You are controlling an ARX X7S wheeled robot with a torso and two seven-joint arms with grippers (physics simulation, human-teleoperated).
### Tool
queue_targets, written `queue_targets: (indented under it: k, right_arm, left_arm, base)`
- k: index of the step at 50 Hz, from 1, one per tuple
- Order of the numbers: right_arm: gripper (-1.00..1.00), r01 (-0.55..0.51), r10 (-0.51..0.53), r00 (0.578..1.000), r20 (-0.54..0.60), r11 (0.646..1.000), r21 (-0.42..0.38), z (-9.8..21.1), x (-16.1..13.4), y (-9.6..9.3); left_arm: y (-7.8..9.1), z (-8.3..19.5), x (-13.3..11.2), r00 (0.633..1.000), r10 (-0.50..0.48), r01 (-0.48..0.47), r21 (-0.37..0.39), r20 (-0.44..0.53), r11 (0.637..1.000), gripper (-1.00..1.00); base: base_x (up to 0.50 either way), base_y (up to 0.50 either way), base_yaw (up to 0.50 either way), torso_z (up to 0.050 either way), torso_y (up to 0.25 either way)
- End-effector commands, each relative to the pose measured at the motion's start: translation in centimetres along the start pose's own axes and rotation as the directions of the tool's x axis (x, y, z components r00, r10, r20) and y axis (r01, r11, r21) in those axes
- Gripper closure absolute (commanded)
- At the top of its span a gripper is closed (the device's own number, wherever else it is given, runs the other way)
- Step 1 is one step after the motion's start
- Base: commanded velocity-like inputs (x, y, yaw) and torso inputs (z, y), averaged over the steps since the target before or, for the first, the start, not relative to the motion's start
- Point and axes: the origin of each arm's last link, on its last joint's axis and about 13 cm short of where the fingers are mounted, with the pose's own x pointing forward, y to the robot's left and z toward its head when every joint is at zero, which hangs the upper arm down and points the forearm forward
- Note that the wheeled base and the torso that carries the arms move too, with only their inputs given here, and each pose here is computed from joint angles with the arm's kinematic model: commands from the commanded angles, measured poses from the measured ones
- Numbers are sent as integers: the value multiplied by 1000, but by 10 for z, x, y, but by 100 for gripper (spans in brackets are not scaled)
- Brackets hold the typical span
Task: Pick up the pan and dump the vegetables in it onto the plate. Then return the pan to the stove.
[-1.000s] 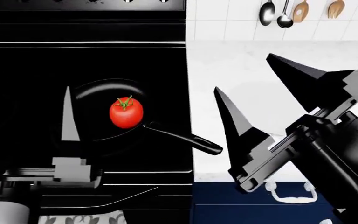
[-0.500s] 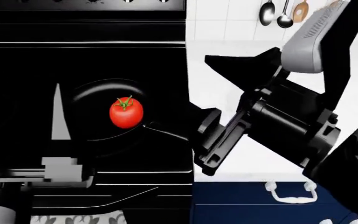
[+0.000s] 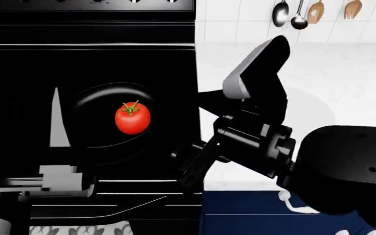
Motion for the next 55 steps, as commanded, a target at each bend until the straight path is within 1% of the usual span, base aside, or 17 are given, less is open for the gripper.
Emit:
queue_targets:
  k: [1, 10, 24, 43, 55]
  right_arm:
    - [-100, 19, -20, 996, -84, 1000, -10, -10, 10, -6]
    - [-100, 35, -39, 991, -129, 999, -32, -12, 14, -11]
    - [-100, 65, -72, 982, -177, 997, -44, -22, 15, -18]
    - [-100, 78, -90, 961, -261, 995, -56, -21, 26, -38]
    - [-100, 52, -64, 947, -315, 998, -44, -26, 31, -41]
  left_arm:
    - [0, 0, 0, 1000, 1, -1, -3, 0, 1000, -100]
    - [1, 1, 0, 1000, 2, -2, -5, 0, 1000, -100]
    - [0, 2, 0, 1000, 2, -2, -5, 1, 1000, -100]
    - [1, 1, 0, 1000, 7, -7, -5, 3, 1000, -100]
    - [2, 0, 0, 1000, 12, -12, -7, 3, 1000, -100]
  base:
    - [0, 0, 0, 0, 0]
    - [0, 0, 0, 0, 0]
    - [0, 0, 0, 0, 0]
    - [0, 0, 0, 0, 0]
    - [0, 0, 0, 0, 0]
